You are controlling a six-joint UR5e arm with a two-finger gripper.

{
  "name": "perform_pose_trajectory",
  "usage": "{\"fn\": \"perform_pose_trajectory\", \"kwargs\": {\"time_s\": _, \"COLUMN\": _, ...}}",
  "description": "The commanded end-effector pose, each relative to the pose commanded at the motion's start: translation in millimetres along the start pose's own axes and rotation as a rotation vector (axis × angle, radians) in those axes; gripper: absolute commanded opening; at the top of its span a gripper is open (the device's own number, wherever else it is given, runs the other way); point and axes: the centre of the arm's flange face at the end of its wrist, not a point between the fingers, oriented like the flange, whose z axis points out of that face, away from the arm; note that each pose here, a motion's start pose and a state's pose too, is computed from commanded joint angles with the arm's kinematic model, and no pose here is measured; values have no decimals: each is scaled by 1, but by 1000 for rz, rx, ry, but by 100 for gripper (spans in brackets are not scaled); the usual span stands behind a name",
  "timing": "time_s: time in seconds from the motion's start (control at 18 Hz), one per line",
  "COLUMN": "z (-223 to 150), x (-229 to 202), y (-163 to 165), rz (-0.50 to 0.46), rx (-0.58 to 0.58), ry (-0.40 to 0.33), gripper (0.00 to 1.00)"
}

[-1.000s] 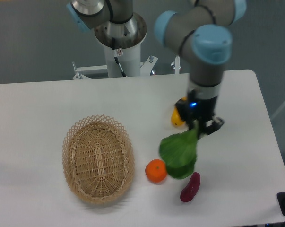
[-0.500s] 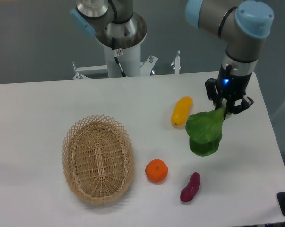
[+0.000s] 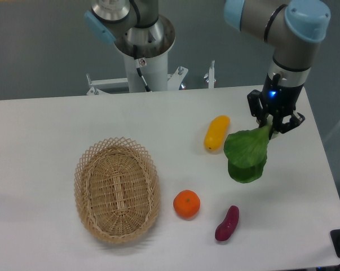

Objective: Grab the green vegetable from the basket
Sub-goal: 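Hold the bok choy raised above the table beside the yellow squash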

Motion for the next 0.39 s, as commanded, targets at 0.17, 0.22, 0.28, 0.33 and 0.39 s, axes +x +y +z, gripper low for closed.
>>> {"fn": "perform_pose_trajectory", "kwargs": {"time_s": 0.17, "z": 0, "x": 0, "y": 0, "rz": 0, "rx": 2, "ry": 0, "gripper": 33}}
{"fn": "perform_pose_trajectory", "kwargs": {"time_s": 0.22, "z": 0, "x": 0, "y": 0, "rz": 0, "rx": 2, "ry": 0, "gripper": 33}}
{"fn": "perform_pose_trajectory", "kwargs": {"time_s": 0.28, "z": -1, "x": 0, "y": 0, "rz": 0, "rx": 2, "ry": -1, "gripper": 33}}
{"fn": "perform_pose_trajectory", "kwargs": {"time_s": 0.33, "z": -1, "x": 0, "y": 0, "rz": 0, "rx": 2, "ry": -2, "gripper": 33}}
{"fn": "perform_pose_trajectory", "kwargs": {"time_s": 0.39, "z": -1, "x": 0, "y": -1, "rz": 2, "rx": 2, "ry": -1, "gripper": 33}}
